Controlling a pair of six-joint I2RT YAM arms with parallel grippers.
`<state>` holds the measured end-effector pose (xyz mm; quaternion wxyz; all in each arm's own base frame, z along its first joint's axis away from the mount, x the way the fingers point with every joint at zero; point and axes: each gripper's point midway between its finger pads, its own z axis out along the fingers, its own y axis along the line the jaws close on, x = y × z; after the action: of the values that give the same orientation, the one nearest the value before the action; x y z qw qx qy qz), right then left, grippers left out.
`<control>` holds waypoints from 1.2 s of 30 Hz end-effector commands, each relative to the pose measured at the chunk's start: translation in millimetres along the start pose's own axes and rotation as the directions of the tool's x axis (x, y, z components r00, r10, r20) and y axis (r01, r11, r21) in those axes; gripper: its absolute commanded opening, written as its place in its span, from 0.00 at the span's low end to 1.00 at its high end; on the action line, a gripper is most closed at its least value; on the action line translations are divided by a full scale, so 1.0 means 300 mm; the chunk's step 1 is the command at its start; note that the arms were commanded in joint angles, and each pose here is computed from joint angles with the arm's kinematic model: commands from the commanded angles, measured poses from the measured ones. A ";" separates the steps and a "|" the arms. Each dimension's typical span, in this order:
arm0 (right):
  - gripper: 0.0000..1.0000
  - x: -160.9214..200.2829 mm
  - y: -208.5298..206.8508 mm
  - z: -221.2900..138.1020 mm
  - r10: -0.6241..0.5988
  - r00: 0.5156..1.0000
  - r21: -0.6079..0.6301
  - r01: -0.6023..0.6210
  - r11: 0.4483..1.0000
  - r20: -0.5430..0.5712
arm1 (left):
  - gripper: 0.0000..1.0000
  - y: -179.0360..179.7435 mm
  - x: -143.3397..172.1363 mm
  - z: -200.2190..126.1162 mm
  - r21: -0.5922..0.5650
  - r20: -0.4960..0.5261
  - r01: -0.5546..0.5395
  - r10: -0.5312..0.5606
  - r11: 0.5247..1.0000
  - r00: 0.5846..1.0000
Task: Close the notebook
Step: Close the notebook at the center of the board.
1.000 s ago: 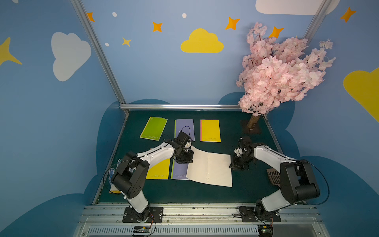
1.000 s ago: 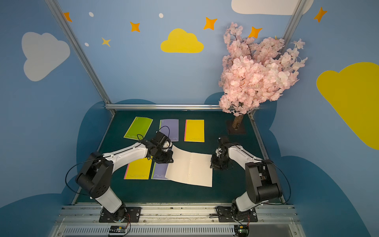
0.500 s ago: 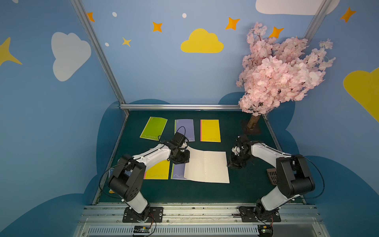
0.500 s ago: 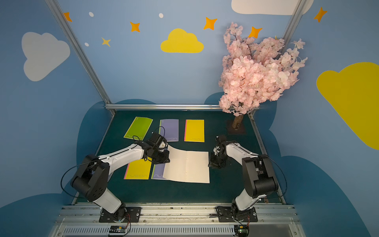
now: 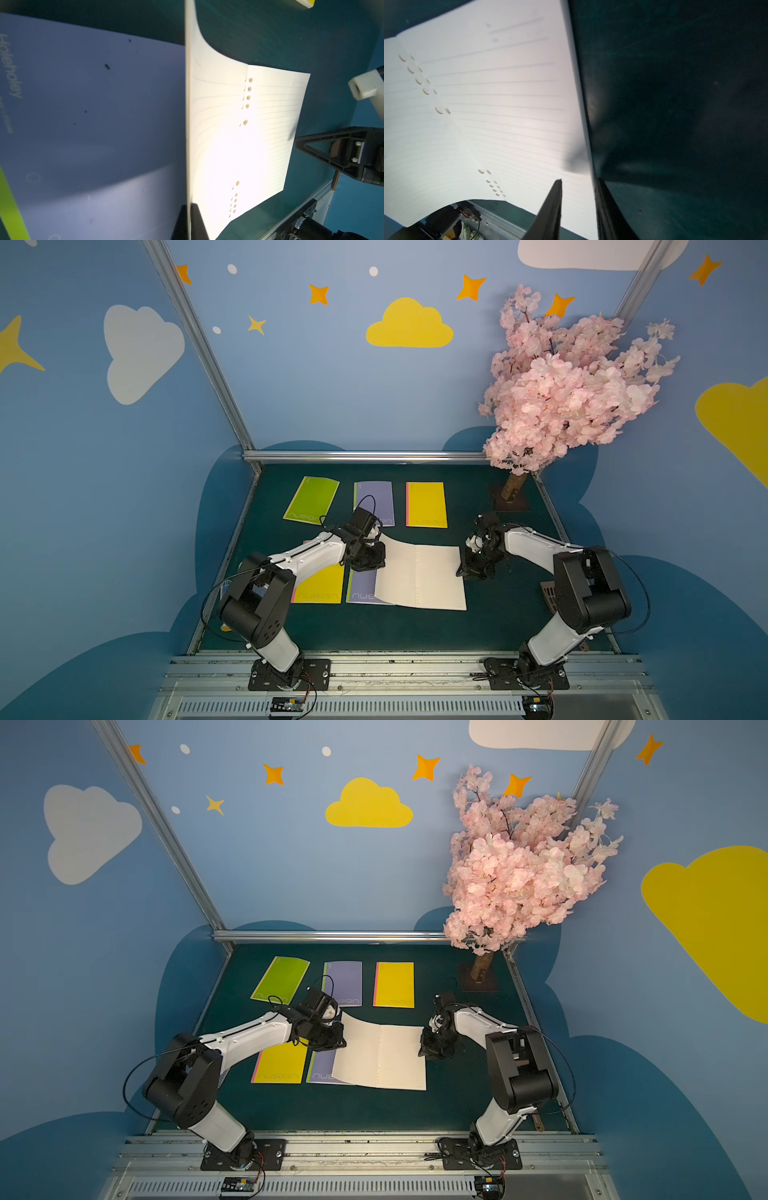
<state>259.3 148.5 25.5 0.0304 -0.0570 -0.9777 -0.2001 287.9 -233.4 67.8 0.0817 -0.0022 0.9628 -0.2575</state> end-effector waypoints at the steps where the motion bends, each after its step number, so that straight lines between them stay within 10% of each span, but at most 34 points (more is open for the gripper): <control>1: 0.30 -0.018 0.024 0.001 -0.020 1.000 -0.013 0.020 1.000 0.001 | 0.08 -0.014 -0.005 -0.017 0.023 0.011 -0.007 0.006 1.000 1.000; 36: 0.29 -0.047 0.041 0.039 -0.030 0.999 -0.026 0.030 0.999 -0.023 | 0.22 -0.093 -0.037 -0.089 0.081 0.075 -0.072 0.066 0.994 0.995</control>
<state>266.9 154.2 21.5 0.0446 -0.0547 -0.9766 -0.2033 288.1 -238.8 84.7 0.0965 0.0114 0.9554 -0.2789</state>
